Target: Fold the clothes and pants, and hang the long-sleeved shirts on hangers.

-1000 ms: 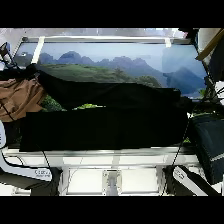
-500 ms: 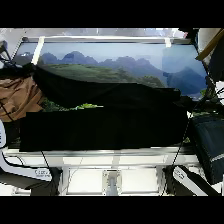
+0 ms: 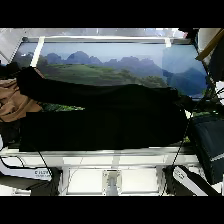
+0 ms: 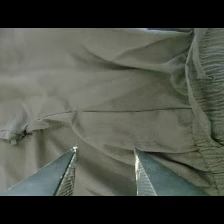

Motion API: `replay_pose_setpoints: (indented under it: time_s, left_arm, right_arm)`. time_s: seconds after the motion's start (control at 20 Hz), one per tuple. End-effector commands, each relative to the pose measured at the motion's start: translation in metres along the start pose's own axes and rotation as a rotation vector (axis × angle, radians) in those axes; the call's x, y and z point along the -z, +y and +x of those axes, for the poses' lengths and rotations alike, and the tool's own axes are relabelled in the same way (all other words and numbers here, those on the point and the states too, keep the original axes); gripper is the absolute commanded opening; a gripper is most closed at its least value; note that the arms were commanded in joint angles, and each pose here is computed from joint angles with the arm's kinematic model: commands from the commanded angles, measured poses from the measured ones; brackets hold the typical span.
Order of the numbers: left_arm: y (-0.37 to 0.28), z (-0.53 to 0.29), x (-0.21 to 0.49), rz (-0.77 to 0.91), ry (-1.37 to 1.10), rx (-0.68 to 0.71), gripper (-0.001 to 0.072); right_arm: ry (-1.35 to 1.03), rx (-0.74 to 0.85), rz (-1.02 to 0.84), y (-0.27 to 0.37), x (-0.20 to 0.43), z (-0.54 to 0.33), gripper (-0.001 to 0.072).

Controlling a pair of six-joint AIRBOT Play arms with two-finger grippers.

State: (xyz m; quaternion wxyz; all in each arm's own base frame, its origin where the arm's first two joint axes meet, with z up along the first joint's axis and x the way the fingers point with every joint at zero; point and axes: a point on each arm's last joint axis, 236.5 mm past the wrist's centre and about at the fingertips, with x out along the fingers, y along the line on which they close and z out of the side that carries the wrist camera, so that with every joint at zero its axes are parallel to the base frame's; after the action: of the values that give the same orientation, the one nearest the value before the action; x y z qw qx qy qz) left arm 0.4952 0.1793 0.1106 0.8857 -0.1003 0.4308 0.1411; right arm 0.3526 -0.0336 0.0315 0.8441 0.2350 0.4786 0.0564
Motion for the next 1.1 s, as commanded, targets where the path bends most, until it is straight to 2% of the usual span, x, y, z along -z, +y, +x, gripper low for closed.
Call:
replay_pose_setpoints:
  time_s: [0.0,0.35,0.6,0.75,0.8,0.85,0.9,1.05]
  left_arm:
    - [0.007,0.023,-0.014,-0.052,-0.06,-0.031,0.0009]
    - [0.016,0.082,0.006,-0.122,-0.004,-0.046,0.0009]
    - [0.049,0.085,0.0,-0.365,-0.049,-0.099,0.0009]
    - [0.054,0.083,-0.001,-0.382,-0.056,-0.103,0.0011]
    - [0.054,0.083,0.003,-0.382,-0.041,-0.106,0.0173]
    - [0.054,0.083,0.006,-0.382,-0.025,-0.106,0.0644]
    - [0.055,0.081,0.011,-0.386,-0.004,-0.112,0.0695]
    - [0.07,0.049,0.019,-0.393,0.04,-0.148,0.0701]
  right_arm:
    - [-0.007,0.0,-0.012,0.004,-0.002,0.002,0.0386]
    - [-0.042,-0.01,-0.098,0.03,-0.01,0.016,0.0386]
    - [-0.027,0.002,-0.125,0.03,-0.006,0.018,0.0386]
    - [-0.03,0.01,-0.129,0.028,-0.007,0.018,0.0386]
    - [-0.033,0.011,-0.129,0.028,-0.007,0.018,0.0386]
    - [-0.035,0.012,-0.129,0.028,-0.008,0.018,0.0387]
    - [-0.035,0.013,-0.13,0.028,-0.008,0.017,0.0388]
    - [-0.005,0.055,-0.13,0.01,-0.003,0.012,0.0389]
